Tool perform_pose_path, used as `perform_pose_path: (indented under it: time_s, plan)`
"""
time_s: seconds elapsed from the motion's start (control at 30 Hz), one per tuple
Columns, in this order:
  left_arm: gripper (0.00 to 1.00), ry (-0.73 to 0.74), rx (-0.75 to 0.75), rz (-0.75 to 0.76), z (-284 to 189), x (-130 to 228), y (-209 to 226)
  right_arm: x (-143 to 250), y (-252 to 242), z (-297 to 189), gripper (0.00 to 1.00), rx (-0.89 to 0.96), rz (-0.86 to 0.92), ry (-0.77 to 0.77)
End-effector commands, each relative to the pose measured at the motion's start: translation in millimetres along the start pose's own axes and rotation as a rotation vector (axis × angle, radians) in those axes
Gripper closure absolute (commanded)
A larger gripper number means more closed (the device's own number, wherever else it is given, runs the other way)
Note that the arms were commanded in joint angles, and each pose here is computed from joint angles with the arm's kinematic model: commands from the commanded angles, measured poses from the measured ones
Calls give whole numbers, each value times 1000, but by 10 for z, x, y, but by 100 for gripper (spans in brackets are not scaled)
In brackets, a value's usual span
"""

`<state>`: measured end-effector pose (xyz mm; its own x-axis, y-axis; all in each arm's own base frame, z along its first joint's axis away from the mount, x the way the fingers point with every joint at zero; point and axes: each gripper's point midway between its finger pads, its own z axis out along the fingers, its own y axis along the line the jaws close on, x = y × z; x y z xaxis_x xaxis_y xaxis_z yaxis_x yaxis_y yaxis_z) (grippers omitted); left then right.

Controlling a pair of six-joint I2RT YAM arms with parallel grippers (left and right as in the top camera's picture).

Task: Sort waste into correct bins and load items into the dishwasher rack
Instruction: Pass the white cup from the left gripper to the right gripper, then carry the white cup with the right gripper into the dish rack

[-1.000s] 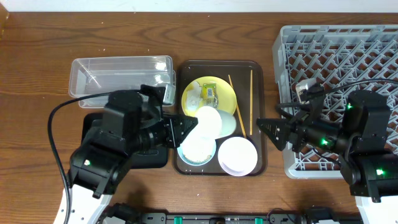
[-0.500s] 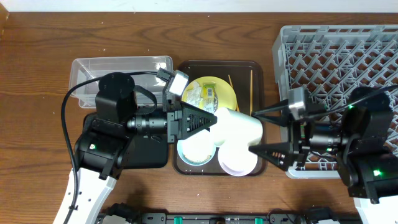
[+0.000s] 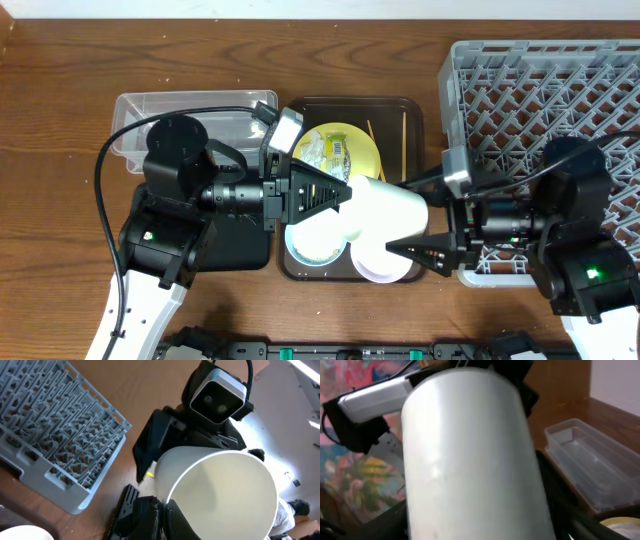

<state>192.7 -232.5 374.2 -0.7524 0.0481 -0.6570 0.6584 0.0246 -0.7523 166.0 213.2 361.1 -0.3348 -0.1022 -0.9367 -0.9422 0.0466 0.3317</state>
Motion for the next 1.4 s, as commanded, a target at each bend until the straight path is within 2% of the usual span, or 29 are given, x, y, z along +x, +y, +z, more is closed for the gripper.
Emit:
perform_pose_path:
  time_s: [0.0, 0.1, 0.27, 0.4, 0.43, 0.57, 0.63, 0.77, 0.87, 0.97, 1.03, 1.2, 1.37]
  plan:
    - [94, 17, 33, 7, -16, -9, -115, -53, 53, 10, 29, -14, -15, -2]
    - [94, 20, 36, 3, -17, 0, -118, -59, 54, 10, 38, -15, -20, -4]
    - [92, 21, 35, 0, -17, 3, -115, -64, 64, 6, 43, -15, -19, -5]
    - [72, 23, 37, 1, -17, 6, -119, -80, 52, -24, 52, 15, -5, -12]
    - [63, 23, 37, 4, -17, 6, -119, -90, 4, -52, 53, 55, 21, -18]
    - [56, 23, 37, 11, -17, 7, -117, -113, -88, -181, 53, 159, 87, -44]
    - [47, 22, 36, 10, -17, 7, -114, -113, -153, -276, 53, 231, 136, -63]
    - [45, 17, 6, -11, -20, 34, -30, 27, -466, -589, 55, 500, 332, -107]
    - [45, -14, -121, -102, -60, 90, 258, 404, -830, -1047, 60, 857, 551, -113]
    - [46, -36, -324, -209, -166, 231, 658, 888, -993, -1632, 59, 1243, 747, -69]
    - [46, -36, -483, -276, -284, 375, 925, 1092, -966, -1934, 58, 1424, 813, -36]
    - [45, -13, -819, -362, -647, 682, 1370, 1241, -865, -2392, 56, 1672, 881, 13]
    - [46, 17, -923, -388, -790, 822, 1466, 1441, -933, -2509, 56, 1714, 997, 115]
